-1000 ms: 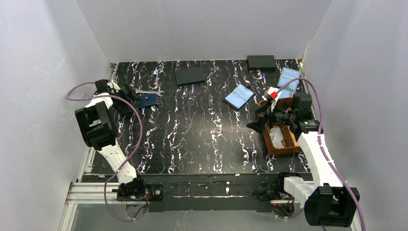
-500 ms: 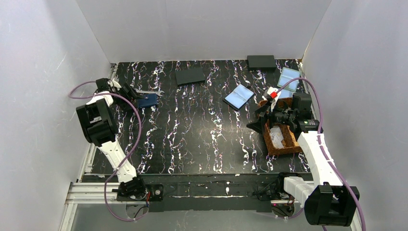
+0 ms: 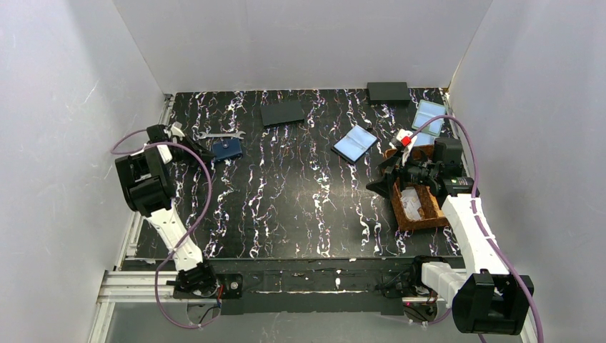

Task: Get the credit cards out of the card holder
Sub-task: Move the card holder to the center of the board.

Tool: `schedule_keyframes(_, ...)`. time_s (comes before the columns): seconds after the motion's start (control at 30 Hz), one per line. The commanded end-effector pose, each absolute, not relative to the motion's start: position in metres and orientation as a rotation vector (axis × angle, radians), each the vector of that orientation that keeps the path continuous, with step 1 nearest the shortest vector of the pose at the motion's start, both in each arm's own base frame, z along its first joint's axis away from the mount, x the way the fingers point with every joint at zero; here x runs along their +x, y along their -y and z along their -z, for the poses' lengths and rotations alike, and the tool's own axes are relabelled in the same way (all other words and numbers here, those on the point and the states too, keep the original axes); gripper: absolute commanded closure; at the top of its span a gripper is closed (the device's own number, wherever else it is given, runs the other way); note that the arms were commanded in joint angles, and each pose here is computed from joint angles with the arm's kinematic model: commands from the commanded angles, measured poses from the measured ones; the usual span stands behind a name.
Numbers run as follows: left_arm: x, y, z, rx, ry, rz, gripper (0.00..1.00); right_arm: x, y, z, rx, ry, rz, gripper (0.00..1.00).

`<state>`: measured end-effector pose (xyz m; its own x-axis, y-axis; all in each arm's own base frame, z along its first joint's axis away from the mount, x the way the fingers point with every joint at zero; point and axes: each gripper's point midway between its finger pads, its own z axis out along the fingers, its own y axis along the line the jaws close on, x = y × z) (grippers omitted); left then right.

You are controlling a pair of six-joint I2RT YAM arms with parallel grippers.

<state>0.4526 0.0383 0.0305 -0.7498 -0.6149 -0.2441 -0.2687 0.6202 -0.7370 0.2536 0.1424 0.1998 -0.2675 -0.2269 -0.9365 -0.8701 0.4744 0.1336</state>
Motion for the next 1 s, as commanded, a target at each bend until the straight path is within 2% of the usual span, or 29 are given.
schedule_keyframes(0.0, 0.454, -0.021, -0.090, -0.573, -2.209, 1.047, 1.00, 0.254, -0.141, -0.199, -0.957, -1.740, -0.814, 0.02)
schedule_keyframes(0.2, 0.425, 0.026, -0.132, -0.453, -2.174, 1.123, 1.00, 0.254, -0.140, -0.199, -0.963, -1.736, -0.804, 0.02)
schedule_keyframes(0.4, 0.372, 0.100, -0.153, -0.312, -2.223, 1.237, 1.00, 0.253, -0.141, -0.196, -0.968, -1.740, -0.810, 0.02)
schedule_keyframes(0.67, 0.288, 0.192, -0.146, 0.012, -2.328, 1.386, 1.00, 0.252, -0.141, -0.194, -0.983, -1.736, -0.806, 0.02)
schedule_keyframes(0.77, 0.253, 0.223, -0.134, 0.228, -2.416, 1.408, 1.00, 0.251, -0.141, -0.194, -0.990, -1.732, -0.807, 0.02)
schedule_keyframes(0.97, 0.214, 0.280, -0.113, 0.619, -2.556, 1.433, 1.00, 0.249, -0.141, -0.192, -1.005, -1.726, -0.808, 0.02)
